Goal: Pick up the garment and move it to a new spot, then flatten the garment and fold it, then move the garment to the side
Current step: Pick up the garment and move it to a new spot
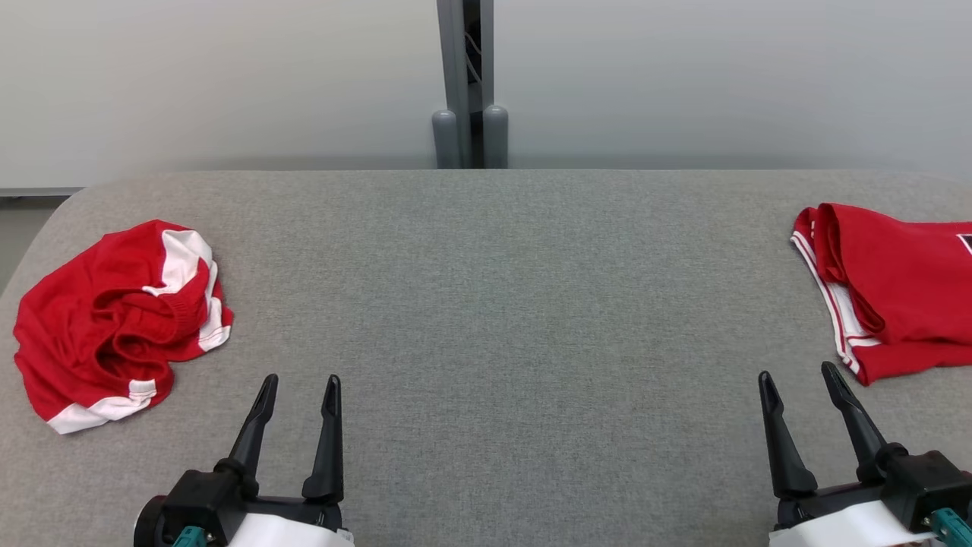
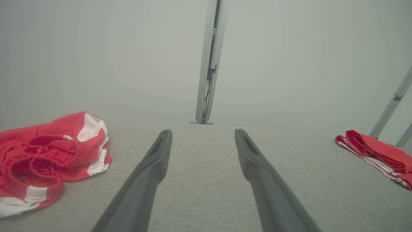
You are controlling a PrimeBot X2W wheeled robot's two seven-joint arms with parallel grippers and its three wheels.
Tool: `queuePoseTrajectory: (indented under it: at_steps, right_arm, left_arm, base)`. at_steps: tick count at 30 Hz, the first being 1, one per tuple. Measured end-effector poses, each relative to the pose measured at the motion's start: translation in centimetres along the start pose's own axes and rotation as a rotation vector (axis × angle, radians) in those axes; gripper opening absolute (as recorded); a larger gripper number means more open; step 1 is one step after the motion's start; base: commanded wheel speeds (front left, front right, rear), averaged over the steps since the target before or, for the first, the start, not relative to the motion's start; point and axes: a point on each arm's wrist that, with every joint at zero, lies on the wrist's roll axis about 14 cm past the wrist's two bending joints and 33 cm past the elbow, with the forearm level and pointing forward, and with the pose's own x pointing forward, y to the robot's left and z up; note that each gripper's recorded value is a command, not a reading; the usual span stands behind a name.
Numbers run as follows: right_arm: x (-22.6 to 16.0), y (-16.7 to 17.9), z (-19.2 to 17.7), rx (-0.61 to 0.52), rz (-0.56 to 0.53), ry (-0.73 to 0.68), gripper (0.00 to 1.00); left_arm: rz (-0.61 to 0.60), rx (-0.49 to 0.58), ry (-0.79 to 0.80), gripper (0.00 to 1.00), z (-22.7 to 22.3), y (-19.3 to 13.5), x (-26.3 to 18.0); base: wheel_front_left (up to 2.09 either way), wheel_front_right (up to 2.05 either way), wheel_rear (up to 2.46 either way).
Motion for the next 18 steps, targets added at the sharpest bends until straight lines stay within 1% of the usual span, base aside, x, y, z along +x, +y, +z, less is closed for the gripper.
queuePoseTrajectory:
  at_steps: [4, 9, 14, 15, 18]
  right_arm:
    - [0.4, 1.2, -0.3, 0.016, 0.035, 0.008, 1.0]
    - [1.3, 3.7, -0.5, 0.036, 0.114, 0.01, 1.0]
    - [2.4, 6.9, -0.6, 0.05, 0.21, 0.008, 1.0]
    - [2.8, 8.8, -0.7, 0.058, 0.268, 0.011, 1.0]
    - [3.2, 10.5, -0.8, 0.065, 0.318, 0.014, 1.0]
  left_arm:
    - [0.024, -0.003, -0.009, 1.0, 0.3, 0.7, -0.6]
    - [0.083, -0.012, -0.041, 1.0, 1.4, 2.2, -1.6]
    - [0.167, -0.019, -0.087, 1.0, 2.9, 4.2, -3.0]
    - [0.21, -0.015, -0.111, 1.0, 3.7, 5.2, -4.0]
    - [0.254, -0.002, -0.134, 1.0, 4.4, 6.3, -5.1]
  base:
    - [0.0, 0.0, 0.0]
    - [0.0, 0.0, 0.0]
    - [0.0, 0.0, 0.0]
    - [0.0, 0.0, 0.0]
    - [0.0, 0.0, 0.0]
